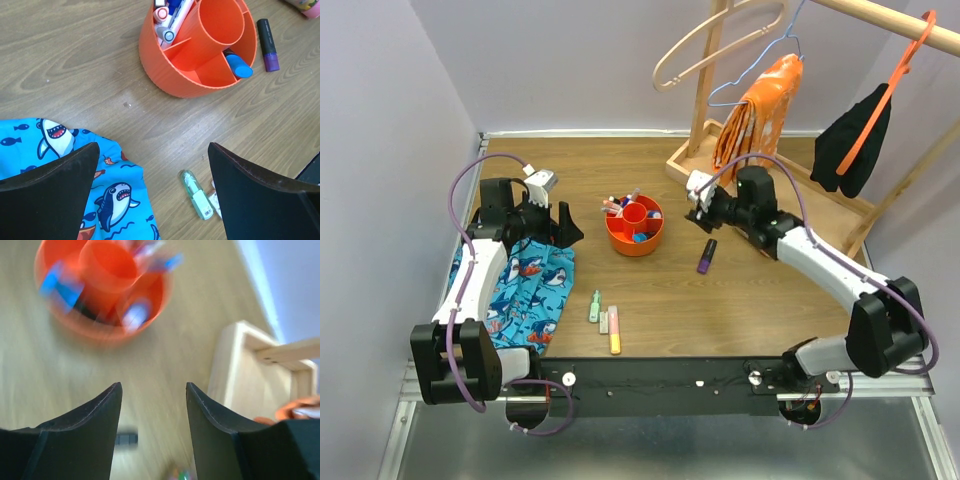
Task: Sort the stationery into containers
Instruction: Pick up the pen from the center of the board.
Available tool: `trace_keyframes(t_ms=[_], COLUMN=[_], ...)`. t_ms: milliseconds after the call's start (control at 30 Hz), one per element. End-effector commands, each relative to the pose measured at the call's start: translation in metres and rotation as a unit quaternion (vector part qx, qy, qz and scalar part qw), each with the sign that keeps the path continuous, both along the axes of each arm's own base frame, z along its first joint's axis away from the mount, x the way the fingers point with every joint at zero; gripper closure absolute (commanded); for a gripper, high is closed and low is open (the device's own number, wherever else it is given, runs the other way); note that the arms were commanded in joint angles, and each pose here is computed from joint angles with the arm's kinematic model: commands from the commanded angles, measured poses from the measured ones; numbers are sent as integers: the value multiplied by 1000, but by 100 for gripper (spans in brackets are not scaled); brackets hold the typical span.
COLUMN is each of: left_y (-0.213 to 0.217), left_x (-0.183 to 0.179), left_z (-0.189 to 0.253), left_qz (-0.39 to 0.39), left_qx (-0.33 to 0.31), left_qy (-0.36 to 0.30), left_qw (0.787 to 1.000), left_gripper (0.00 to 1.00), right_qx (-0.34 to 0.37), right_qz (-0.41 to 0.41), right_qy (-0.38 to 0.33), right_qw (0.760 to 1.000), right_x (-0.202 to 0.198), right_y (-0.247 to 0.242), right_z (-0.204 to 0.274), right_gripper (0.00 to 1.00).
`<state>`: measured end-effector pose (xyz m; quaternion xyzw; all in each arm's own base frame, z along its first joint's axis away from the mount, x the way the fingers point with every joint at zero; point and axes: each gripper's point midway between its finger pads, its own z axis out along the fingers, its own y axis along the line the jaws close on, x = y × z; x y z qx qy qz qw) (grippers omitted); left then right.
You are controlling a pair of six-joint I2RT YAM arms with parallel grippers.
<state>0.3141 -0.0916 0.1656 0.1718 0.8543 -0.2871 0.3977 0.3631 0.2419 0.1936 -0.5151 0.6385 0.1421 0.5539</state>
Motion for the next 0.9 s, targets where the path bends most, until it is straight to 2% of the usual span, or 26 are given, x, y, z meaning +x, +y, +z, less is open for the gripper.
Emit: trace_keyframes(t_ms=[0,33,67,100,300,400,667,867], left_y=[-4,-5,-5,-5,0,4,12,13], left_x=[0,-1,-2,-3,-6,-6,-7,-5], left_z=[34,36,37,40,46,46,42,40], left_qz=[-22,-24,-25,-25,-18,-11,3,4], left_qx=[-3,-4,-4,-5,-2,-4,-7,-7], left_qy=[-62,-65,-68,-73,-80,-79,-71,-67], left_qw=[998,998,997,997,997,997,997,998], left_gripper=[1,1,1,1,1,1,1,1], right_qx=[-270,-297,-316,-328,-366,-386,-385,-374], right_qz=[332,336,360,383,442,460,484,472], right_qy=[118,113,143,125,37,15,18,36], right_qw=[896,887,866,854,818,799,786,797], right_x=[-122,-114,-123,-118,-85,-79,-82,-68], right_y=[-59,-65,-74,-74,-66,-68,-63,-50], right_z=[-105,-103,-116,-116,-120,-126,-148,-157], right_gripper=[39,39,39,39,38,38,39,41])
